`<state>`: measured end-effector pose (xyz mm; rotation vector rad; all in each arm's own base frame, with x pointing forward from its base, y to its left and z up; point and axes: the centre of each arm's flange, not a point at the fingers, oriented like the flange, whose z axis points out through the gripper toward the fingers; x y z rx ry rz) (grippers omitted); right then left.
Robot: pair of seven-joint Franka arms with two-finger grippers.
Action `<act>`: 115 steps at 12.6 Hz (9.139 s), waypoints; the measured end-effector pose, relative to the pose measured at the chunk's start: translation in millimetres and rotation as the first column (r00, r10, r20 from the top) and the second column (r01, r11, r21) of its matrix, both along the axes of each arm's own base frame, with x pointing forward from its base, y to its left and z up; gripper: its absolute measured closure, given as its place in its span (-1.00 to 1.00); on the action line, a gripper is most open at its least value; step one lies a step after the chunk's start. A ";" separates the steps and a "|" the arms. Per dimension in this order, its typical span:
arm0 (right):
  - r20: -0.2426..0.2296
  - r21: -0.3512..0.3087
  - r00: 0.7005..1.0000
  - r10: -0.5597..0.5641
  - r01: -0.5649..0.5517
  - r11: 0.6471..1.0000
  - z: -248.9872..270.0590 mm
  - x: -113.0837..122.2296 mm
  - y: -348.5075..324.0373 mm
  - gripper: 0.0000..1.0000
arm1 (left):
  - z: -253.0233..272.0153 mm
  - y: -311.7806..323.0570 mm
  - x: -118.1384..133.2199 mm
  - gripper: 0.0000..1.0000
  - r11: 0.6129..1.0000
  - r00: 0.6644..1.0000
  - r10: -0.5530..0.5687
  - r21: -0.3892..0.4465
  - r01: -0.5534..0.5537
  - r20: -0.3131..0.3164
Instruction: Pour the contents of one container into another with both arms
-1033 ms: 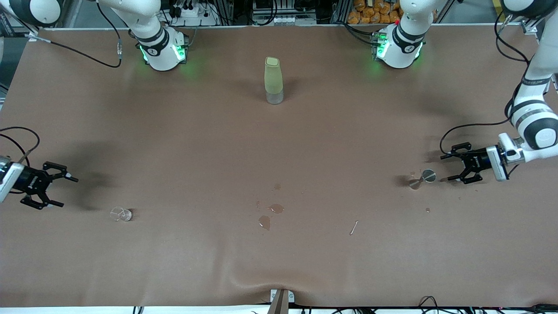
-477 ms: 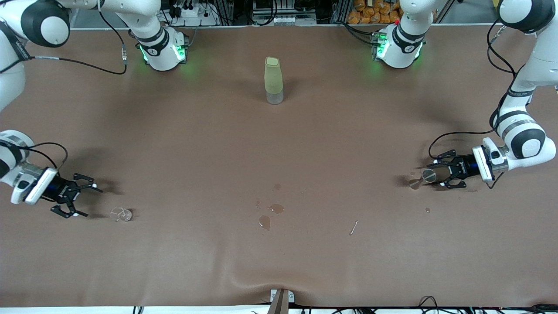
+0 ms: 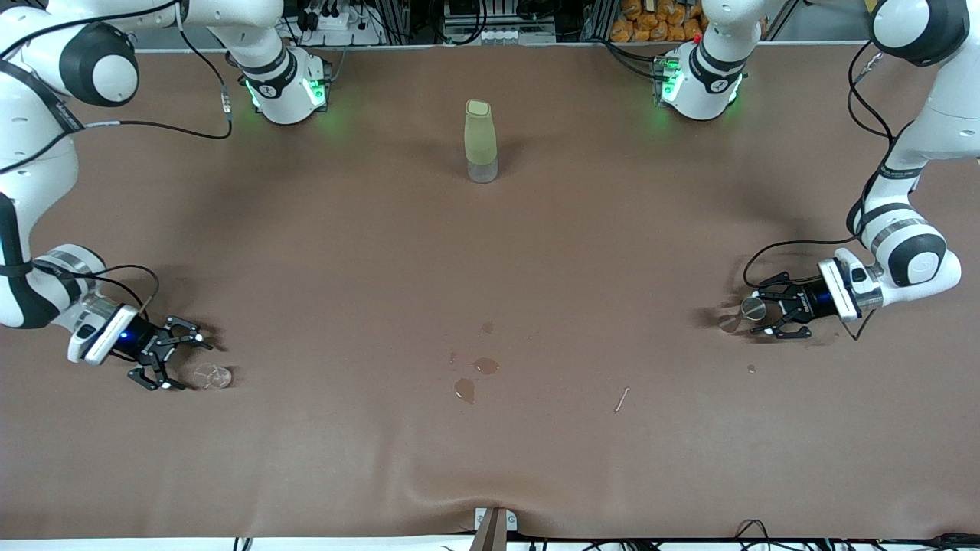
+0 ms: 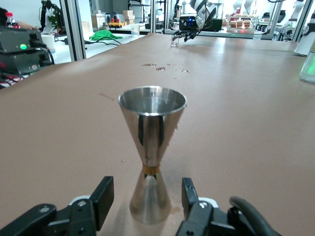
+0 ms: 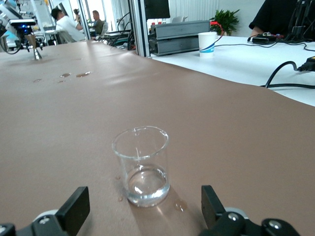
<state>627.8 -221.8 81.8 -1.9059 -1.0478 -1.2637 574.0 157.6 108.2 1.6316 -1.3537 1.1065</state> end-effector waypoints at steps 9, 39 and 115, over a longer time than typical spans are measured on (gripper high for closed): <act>0.033 0.054 0.999 -0.038 0.036 0.998 -10.0 16.8 28.8 -1.00 | 4.1 -15.3 7.3 -0.10 0.999 0.999 -0.034 -0.010 0.034 0.039; 0.126 0.071 0.987 0.103 -0.113 0.991 24.1 94.4 154.2 0.76 | 83.8 -331.4 67.7 0.58 0.997 0.997 0.012 -0.070 -0.018 -0.080; -0.875 0.470 0.244 0.417 0.227 0.853 240.9 27.2 532.6 0.76 | 82.9 -643.1 24.0 0.58 0.906 0.914 0.405 -0.127 -0.404 -0.022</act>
